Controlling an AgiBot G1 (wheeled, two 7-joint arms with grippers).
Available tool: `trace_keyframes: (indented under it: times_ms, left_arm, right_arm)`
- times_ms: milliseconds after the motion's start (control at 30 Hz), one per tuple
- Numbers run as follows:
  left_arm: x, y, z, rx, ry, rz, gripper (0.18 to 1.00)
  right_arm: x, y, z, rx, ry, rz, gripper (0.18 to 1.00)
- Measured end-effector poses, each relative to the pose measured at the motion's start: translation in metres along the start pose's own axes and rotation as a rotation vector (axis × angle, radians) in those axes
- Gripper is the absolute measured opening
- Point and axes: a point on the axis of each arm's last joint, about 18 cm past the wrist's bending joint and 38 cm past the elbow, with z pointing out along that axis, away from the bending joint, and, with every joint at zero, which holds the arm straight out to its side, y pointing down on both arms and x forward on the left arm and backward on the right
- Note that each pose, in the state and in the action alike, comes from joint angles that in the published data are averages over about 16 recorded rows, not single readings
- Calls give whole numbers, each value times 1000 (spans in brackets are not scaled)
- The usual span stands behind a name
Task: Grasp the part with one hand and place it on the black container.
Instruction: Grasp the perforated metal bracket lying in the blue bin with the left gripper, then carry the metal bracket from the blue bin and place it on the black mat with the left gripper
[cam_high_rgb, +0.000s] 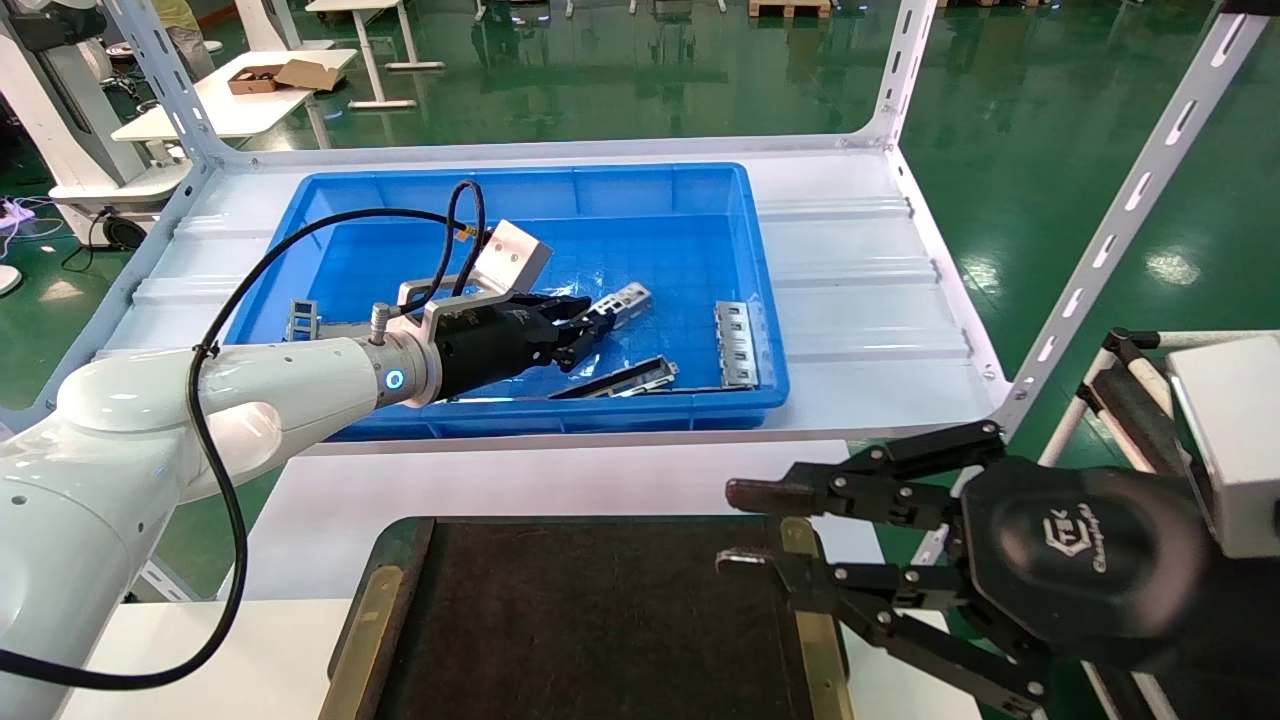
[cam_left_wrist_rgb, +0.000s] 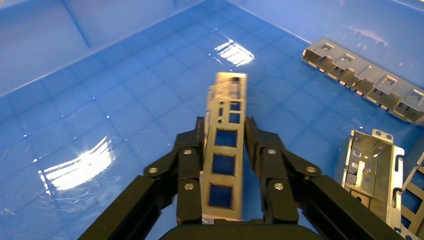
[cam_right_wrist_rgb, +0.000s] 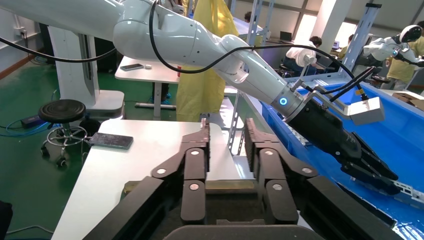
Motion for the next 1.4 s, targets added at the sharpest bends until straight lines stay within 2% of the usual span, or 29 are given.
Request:
trace_keyframes:
  times_ms: [233, 500, 700, 1067, 1400]
  left_arm:
    - [-4, -9, -4, 26, 7, -19, 365]
    - [-11, -31, -18, 90, 46, -53, 322]
    - [-17, -50, -39, 159, 111, -84, 321]
    - [-7, -65, -96, 267, 337, -111, 321]
    - [33, -42, -155, 267, 581, -121, 321]
  right_arm:
    - [0, 0, 0, 0, 0, 0, 313]
    - [0, 0, 0, 0, 0, 0, 223]
    - [0, 0, 0, 0, 0, 0, 198]
    - [0, 0, 0, 0, 0, 0, 191]
    - [0, 0, 0, 0, 0, 0, 191]
